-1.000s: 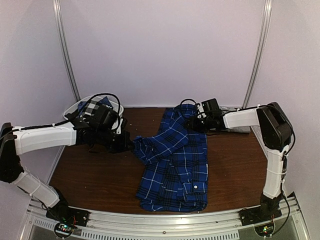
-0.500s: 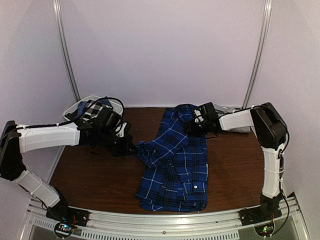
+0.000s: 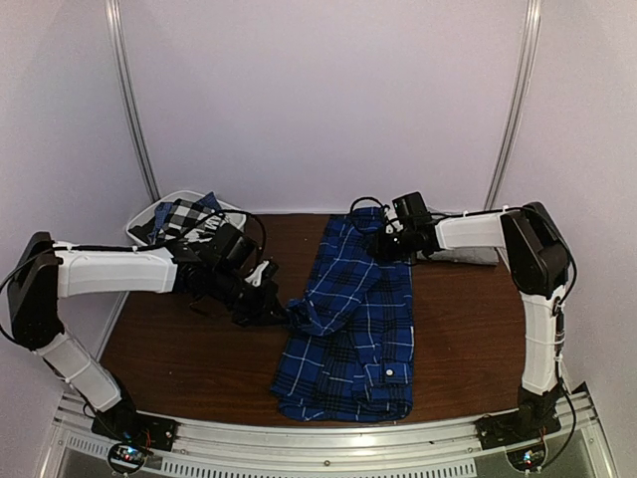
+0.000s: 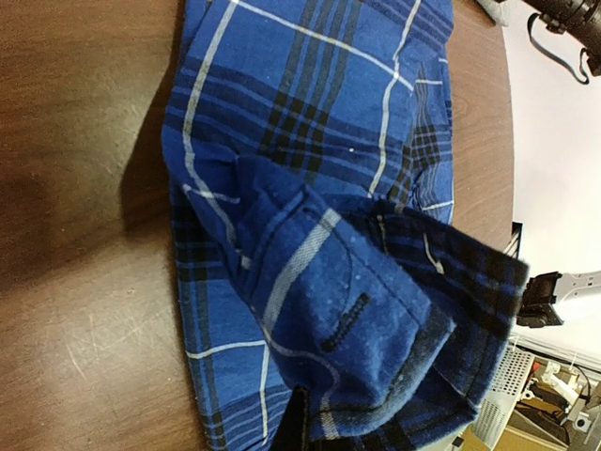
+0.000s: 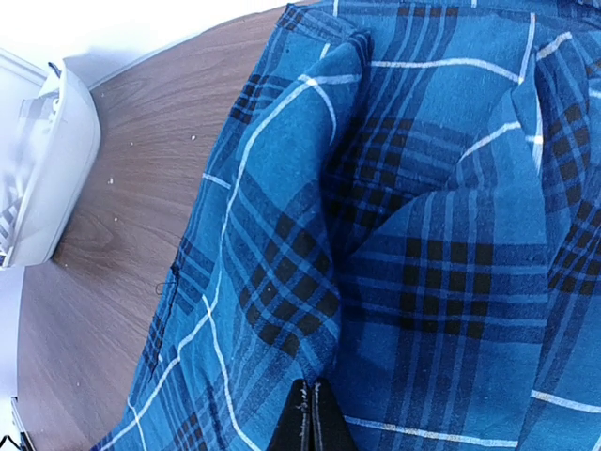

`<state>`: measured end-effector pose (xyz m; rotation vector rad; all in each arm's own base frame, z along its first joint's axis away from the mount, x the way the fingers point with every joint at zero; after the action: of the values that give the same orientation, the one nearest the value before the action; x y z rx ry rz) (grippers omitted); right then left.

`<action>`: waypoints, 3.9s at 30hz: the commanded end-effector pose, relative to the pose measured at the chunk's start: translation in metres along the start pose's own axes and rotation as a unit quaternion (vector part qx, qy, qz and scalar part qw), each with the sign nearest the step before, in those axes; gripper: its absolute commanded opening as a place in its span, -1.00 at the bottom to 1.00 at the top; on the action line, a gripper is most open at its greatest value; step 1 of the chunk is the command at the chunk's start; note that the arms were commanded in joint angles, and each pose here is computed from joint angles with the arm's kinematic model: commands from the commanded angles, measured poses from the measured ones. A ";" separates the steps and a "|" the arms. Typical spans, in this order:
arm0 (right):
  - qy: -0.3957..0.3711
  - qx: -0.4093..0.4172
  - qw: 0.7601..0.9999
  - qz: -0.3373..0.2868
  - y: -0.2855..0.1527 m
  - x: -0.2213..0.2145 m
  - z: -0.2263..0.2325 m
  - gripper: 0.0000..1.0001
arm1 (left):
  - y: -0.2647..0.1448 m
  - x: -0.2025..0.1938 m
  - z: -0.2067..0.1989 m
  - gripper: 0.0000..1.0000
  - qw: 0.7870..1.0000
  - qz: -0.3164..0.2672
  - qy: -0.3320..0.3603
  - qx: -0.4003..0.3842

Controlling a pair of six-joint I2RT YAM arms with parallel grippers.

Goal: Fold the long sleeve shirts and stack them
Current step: Fold the sleeve of the rectangle-folded shirt, then move the rectangle-folded shirt to the center of the board, then smooth out the rectangle-folded shirt at the center of the board.

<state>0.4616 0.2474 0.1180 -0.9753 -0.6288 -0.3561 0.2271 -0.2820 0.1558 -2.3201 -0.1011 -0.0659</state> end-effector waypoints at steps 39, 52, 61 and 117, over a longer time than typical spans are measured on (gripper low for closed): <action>-0.046 -0.078 0.996 -0.005 -0.048 0.005 -0.014 -0.34 | 0.030 -0.004 0.001 -0.27 0.989 -0.043 0.106 0.095; -0.108 -0.038 0.993 -0.022 -0.014 0.043 0.002 -0.07 | 0.033 0.053 0.010 -0.32 0.982 -0.093 0.110 0.122; -0.121 -0.031 0.992 -0.001 0.035 0.053 -0.002 -0.19 | 0.044 0.083 0.017 -0.33 0.982 -0.092 0.118 0.116; -0.087 0.097 0.991 -0.031 0.022 0.054 0.083 -0.10 | 0.076 0.238 -0.029 -0.43 0.958 -0.247 0.140 0.028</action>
<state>0.4952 0.3271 0.1808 -0.8213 -0.8529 -0.2981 0.4383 -0.3516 0.1577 -2.1397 -0.5123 -0.6231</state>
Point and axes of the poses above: each gripper's point midway between its finger pads, its own y axis out along the fingers, its own z axis along the line the jaws close on, x = y × z, the point moved 6 cm from there along -y, back along the fingers, and after that the axes turned 8 degrees about -y, right-handed, at the moved point
